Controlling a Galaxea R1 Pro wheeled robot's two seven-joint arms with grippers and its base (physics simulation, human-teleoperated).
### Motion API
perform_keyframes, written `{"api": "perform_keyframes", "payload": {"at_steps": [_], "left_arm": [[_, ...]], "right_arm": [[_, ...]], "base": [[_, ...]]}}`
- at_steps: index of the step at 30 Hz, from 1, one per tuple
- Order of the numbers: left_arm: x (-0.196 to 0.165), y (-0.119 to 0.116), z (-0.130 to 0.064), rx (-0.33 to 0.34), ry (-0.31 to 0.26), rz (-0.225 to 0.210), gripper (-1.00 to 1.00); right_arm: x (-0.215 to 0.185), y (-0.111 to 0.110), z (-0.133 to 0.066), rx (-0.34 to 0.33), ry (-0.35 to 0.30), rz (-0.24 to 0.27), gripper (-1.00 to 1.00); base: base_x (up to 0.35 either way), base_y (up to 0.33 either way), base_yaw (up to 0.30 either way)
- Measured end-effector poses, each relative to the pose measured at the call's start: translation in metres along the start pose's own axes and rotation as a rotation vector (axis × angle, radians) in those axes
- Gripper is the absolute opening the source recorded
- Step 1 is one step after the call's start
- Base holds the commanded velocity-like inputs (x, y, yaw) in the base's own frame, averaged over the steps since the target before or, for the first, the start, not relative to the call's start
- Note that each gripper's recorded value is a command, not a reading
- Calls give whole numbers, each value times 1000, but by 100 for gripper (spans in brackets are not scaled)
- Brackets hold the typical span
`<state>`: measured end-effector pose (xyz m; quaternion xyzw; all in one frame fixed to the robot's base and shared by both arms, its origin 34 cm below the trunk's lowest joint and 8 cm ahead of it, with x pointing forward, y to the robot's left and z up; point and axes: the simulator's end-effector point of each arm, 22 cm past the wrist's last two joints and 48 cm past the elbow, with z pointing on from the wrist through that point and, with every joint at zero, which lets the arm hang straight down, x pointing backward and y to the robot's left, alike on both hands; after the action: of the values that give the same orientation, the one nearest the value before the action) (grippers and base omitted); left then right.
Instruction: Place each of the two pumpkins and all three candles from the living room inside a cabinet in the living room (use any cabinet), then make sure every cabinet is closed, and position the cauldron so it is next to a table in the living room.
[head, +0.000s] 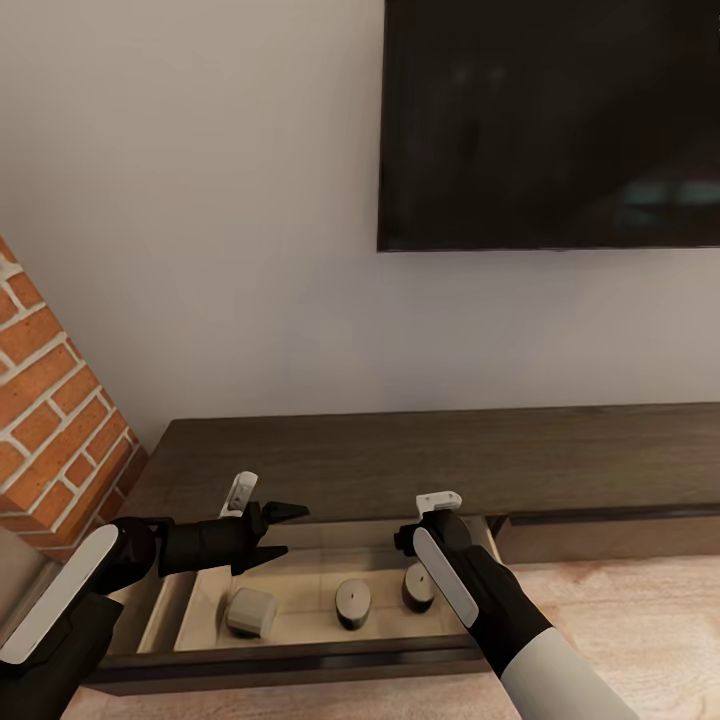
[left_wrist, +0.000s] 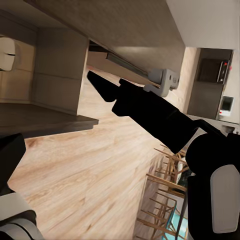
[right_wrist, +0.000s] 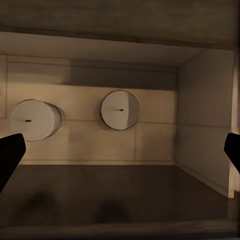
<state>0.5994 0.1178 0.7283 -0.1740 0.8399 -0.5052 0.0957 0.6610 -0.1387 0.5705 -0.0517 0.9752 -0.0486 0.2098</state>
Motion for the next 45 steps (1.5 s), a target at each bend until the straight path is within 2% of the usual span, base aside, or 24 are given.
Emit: {"api": "perform_keyframes", "payload": {"at_steps": [27, 45], "left_arm": [[-5, -46, -23, -2, -1, -1, 100], [-8, -74, -37, -2, -2, -3, 100]], "right_arm": [[-25, -6, -44, 1, 2, -3, 100], [-40, -10, -71, 0, 3, -3, 100]], "base": [[-4, 0, 0], [-294, 0, 0]]}}
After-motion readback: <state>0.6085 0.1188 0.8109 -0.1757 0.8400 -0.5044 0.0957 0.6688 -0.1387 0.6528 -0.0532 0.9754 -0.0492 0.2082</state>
